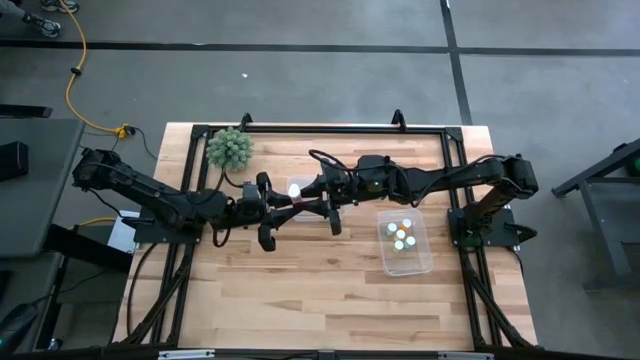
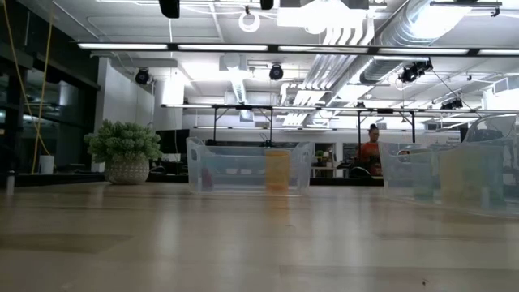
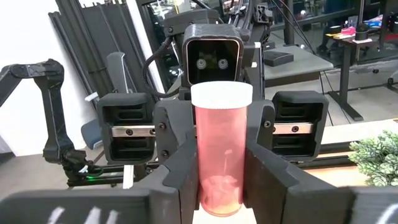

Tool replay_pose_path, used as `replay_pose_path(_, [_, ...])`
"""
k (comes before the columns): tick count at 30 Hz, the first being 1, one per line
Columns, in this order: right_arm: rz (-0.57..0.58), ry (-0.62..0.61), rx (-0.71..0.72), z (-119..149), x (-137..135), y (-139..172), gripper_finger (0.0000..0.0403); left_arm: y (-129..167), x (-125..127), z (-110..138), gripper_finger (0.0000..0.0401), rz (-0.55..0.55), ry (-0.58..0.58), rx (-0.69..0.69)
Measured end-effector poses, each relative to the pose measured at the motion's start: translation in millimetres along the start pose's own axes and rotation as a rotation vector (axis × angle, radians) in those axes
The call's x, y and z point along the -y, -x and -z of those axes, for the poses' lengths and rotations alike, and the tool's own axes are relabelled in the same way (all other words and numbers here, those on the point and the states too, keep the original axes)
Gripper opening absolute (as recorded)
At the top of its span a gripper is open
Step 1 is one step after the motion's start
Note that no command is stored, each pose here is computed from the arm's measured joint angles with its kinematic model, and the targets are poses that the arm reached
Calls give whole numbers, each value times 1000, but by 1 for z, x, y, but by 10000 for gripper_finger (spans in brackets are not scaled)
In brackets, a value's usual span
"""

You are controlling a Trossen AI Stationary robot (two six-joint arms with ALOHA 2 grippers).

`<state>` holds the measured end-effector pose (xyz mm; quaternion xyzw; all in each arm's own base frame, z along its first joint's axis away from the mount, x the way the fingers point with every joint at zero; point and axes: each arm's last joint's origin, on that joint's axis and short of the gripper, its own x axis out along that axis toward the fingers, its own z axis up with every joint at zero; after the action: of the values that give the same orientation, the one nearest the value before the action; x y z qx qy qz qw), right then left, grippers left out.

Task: Pick and place medicine bottles into bin by pill shape (circle, oval)
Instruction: Put the pink tablet bottle into the bottom transparent bin

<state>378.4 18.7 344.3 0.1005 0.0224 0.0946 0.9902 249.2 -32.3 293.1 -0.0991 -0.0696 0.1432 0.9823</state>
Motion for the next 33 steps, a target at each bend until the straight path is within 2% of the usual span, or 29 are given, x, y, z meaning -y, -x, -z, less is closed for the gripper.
replay_pose_path(4, [10,-6,-19,1,2,1,127,0,0,1,91,-6,-6,-13])
replay_pose_path(11, [35,-51,-29,-2,13,5,203,0,-1,3,91,-11,-12,-29])
replay_pose_path(15, [37,-64,-34,-9,17,12,230,0,-2,7,90,-17,-25,-66])
replay_pose_path(23, [33,-86,-171,-12,20,33,236,5,-5,22,90,-7,-63,-243])
replay_pose_path(31, [4,-73,-406,15,16,33,236,5,-11,44,90,15,-73,-441])
replay_pose_path(33, [11,-45,-427,21,14,29,236,1,-12,50,90,23,-74,-466])
